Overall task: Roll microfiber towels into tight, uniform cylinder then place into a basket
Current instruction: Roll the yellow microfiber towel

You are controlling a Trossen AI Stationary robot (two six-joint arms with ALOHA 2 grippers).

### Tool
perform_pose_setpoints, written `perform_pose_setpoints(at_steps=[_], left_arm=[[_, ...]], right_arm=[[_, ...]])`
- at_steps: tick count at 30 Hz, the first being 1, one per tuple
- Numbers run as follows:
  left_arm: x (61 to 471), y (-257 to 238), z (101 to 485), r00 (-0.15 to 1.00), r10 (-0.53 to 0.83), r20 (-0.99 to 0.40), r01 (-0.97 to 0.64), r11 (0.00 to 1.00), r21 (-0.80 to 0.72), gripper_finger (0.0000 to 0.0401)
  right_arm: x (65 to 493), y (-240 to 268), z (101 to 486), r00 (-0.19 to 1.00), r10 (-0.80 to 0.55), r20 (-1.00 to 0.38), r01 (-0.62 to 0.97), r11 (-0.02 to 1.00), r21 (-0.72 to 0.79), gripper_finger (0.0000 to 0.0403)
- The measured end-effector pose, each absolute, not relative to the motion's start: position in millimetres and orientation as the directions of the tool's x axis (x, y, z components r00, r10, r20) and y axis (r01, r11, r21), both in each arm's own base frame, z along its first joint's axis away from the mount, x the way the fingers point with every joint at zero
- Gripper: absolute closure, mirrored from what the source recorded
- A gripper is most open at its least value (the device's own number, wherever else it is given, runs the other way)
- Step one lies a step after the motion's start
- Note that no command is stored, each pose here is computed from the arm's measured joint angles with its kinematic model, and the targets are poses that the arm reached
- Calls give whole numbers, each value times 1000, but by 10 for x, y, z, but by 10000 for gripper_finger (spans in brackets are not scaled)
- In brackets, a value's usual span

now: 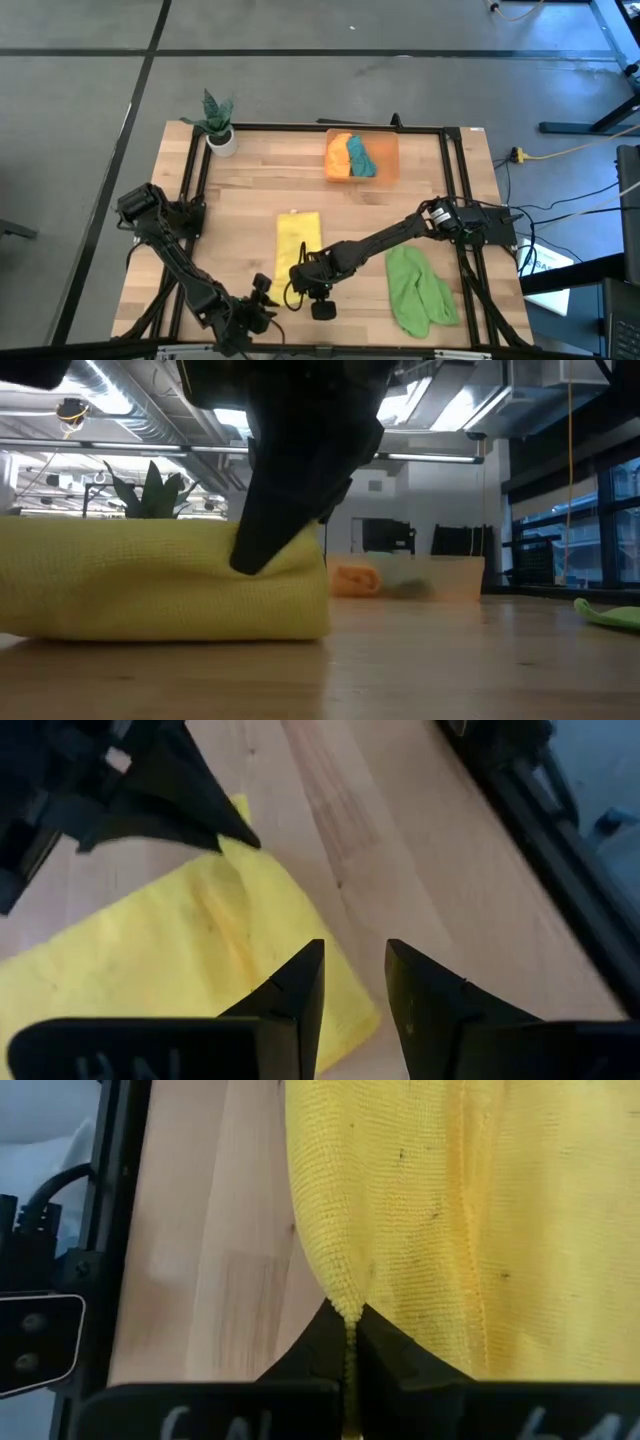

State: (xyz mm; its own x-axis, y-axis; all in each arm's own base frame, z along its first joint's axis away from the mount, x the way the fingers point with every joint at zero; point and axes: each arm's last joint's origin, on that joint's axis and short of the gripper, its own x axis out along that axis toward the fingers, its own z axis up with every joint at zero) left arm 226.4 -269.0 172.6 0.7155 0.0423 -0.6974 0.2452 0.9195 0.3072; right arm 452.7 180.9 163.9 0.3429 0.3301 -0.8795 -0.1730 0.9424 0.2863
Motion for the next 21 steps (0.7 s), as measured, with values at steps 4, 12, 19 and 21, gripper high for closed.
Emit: perform_pose_setpoints(at_steps=[4,12,19,21], left_arm=[[2260,-2671,1716,706,57,-706,216,932,291,301],[2296,-2564,1686,668,109,-736,86,971,221,301],[2314,-2524,1672,646,117,-754,32,983,180,301],[2320,-2533,1630,635,120,-763,20,985,172,301]], right_arm=[[4534,1793,1639,345,328,-879,-174,943,284,394],[4540,1779,1638,362,293,-885,-160,955,250,394],[4543,1771,1639,371,273,-888,-155,961,231,394],[4542,1772,1638,372,271,-888,-154,961,229,394]])
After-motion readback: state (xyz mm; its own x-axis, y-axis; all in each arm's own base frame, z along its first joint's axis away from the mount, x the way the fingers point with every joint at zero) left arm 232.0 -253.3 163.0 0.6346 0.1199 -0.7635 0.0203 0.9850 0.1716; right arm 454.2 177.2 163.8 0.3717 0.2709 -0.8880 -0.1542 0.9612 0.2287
